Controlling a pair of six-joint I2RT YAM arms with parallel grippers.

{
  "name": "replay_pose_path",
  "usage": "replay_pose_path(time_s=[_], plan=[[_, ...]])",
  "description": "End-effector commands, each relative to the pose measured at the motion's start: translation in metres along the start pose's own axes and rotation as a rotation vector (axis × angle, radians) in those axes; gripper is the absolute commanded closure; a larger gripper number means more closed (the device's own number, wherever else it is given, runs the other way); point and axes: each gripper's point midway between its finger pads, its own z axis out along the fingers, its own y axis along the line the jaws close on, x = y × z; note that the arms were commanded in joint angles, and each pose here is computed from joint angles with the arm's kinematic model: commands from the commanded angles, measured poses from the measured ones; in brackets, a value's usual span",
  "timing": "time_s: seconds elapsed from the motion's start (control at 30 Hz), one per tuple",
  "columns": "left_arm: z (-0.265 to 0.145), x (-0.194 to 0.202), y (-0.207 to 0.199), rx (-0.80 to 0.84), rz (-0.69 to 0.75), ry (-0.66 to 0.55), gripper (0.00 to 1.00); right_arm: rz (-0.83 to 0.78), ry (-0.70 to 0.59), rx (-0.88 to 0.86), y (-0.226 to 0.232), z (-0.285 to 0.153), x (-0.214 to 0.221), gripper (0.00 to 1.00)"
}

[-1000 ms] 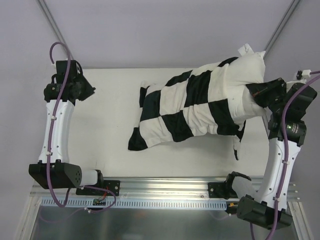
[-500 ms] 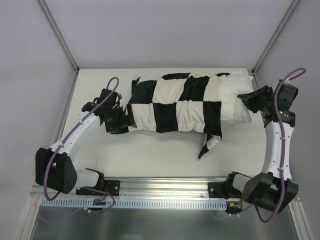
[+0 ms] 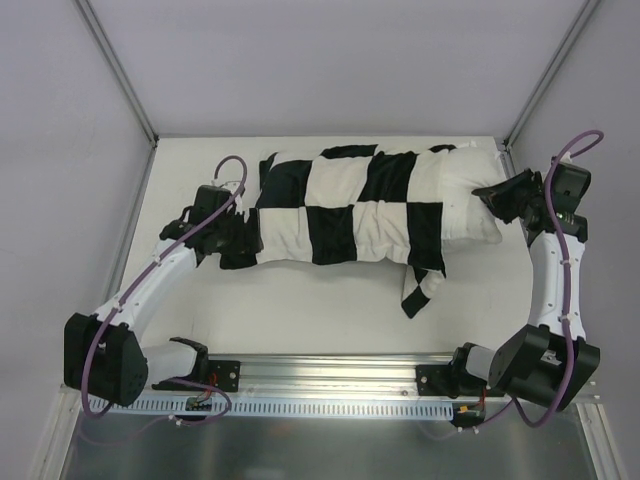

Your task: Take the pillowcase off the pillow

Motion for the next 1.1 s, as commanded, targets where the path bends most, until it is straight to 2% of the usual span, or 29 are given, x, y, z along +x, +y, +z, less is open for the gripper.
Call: replay_pose_path(time_s=[0.0, 0.03, 0.17, 0.4, 0.47, 0.57, 0.6, 0.63, 0.67, 0.9, 1.0, 1.07], plan=[[-0.009, -0.023, -0.008, 0.065, 0.182, -0.184, 0.21, -0.052, -0.042, -0.141, 0.040, -0.009, -0.019, 0.99], [-0.009, -0.028, -0.009, 0.074, 0.201, -0.216, 0.20, -0.051, -0.042, -0.143, 0.040, -0.010, -0.019, 0.99], [0.003, -0.024, -0.005, 0.065, 0.249, -0.194, 0.16, -0.052, -0.037, -0.146, 0.040, -0.010, -0.018, 0.99], [0.039, -0.023, 0.001, 0.035, 0.248, -0.142, 0.19, -0.046, -0.031, -0.137, 0.035, -0.008, -0.015, 0.99], [0.045, -0.020, 0.002, 0.032, 0.238, -0.122, 0.25, -0.049, -0.030, -0.138, 0.036, -0.008, -0.014, 0.99], [0.047, -0.020, 0.009, -0.011, 0.205, -0.119, 0.54, -0.050, -0.035, -0.135, 0.035, -0.008, -0.015, 0.99], [0.046, -0.020, 0.009, -0.012, 0.199, -0.126, 0.79, -0.048, -0.034, -0.135, 0.036, -0.008, -0.015, 0.99], [0.044, -0.021, 0.012, -0.029, 0.191, -0.132, 0.91, -0.047, -0.034, -0.135, 0.036, -0.008, -0.015, 0.99], [0.039, -0.026, 0.014, -0.049, 0.169, -0.159, 1.00, -0.045, -0.032, -0.133, 0.035, -0.007, -0.015, 0.99], [-0.014, -0.053, 0.063, -0.323, 0.016, -0.333, 1.00, -0.051, -0.052, -0.149, 0.044, -0.012, -0.023, 0.99], [-0.056, -0.075, 0.105, -0.420, -0.204, -0.427, 1.00, -0.050, -0.056, -0.174, 0.051, -0.019, -0.024, 0.99], [-0.078, -0.070, 0.140, -0.501, -0.357, -0.422, 1.00, -0.057, -0.056, -0.220, 0.066, -0.029, -0.027, 0.99]])
